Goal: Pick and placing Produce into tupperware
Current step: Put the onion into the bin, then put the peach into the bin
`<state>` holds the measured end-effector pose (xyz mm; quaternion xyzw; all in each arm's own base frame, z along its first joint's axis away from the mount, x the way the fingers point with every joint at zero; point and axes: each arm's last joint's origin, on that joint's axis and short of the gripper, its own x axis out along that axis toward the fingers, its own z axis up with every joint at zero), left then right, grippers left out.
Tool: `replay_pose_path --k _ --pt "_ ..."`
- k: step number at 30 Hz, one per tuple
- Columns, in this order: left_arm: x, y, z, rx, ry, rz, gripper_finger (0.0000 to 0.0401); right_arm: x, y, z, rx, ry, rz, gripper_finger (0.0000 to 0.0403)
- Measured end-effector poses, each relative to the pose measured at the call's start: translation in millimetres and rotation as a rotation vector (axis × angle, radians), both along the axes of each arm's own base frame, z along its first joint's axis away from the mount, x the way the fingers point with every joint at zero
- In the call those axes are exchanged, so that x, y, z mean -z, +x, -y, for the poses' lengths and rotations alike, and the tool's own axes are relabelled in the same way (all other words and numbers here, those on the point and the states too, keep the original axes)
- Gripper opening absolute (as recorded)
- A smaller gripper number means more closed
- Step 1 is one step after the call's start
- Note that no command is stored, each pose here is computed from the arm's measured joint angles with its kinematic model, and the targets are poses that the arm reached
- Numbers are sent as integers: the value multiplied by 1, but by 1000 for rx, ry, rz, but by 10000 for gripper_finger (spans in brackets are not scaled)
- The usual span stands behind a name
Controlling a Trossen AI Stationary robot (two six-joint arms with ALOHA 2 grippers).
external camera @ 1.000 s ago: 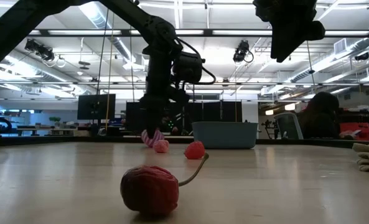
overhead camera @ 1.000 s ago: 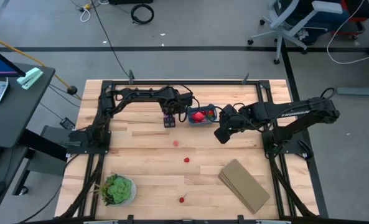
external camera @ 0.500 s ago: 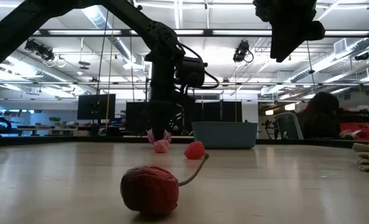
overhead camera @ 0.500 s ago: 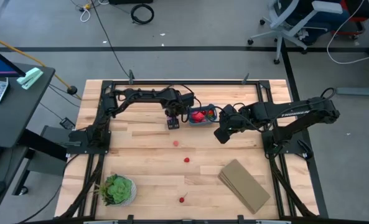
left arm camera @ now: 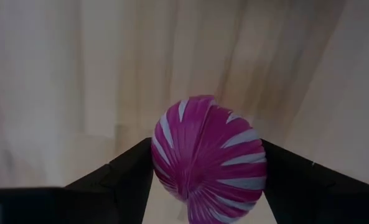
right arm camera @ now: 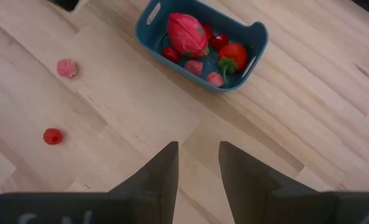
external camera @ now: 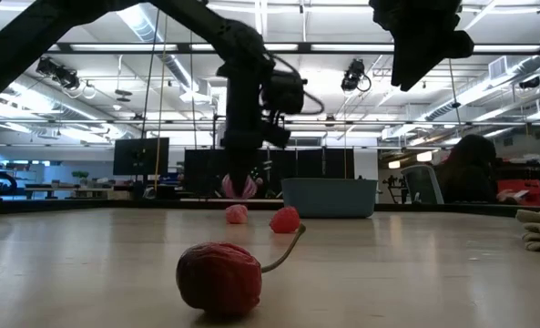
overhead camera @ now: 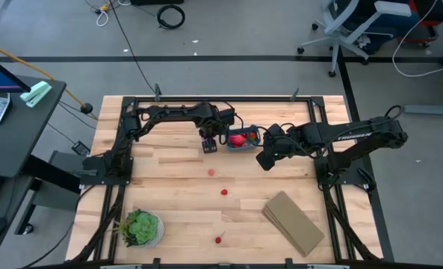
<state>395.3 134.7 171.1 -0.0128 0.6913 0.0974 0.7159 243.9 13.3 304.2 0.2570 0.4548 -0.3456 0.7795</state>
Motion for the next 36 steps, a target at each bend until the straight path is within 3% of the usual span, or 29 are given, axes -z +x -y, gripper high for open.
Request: replay_pose_path --k 4,10,15,19,25,29,36 --pt "-34 12 -3 3 26 77 270 0 0 0 0 0 0 124" --pt "-97 36 0 26 99 318 256 0 0 0 61 15 21 123" --pt "-122 51 7 58 89 505 275 0 0 1 122 19 42 122" --pt "-108 60 13 63 83 516 272 0 0 1 179 41 61 122" --pt "-56 80 16 73 37 430 260 0 0 1 195 49 65 122" --pt "-27 90 14 72 29 406 281 0 0 1 193 49 65 122" --pt "-18 97 13 74 38 435 303 0 0 1 191 49 64 121"
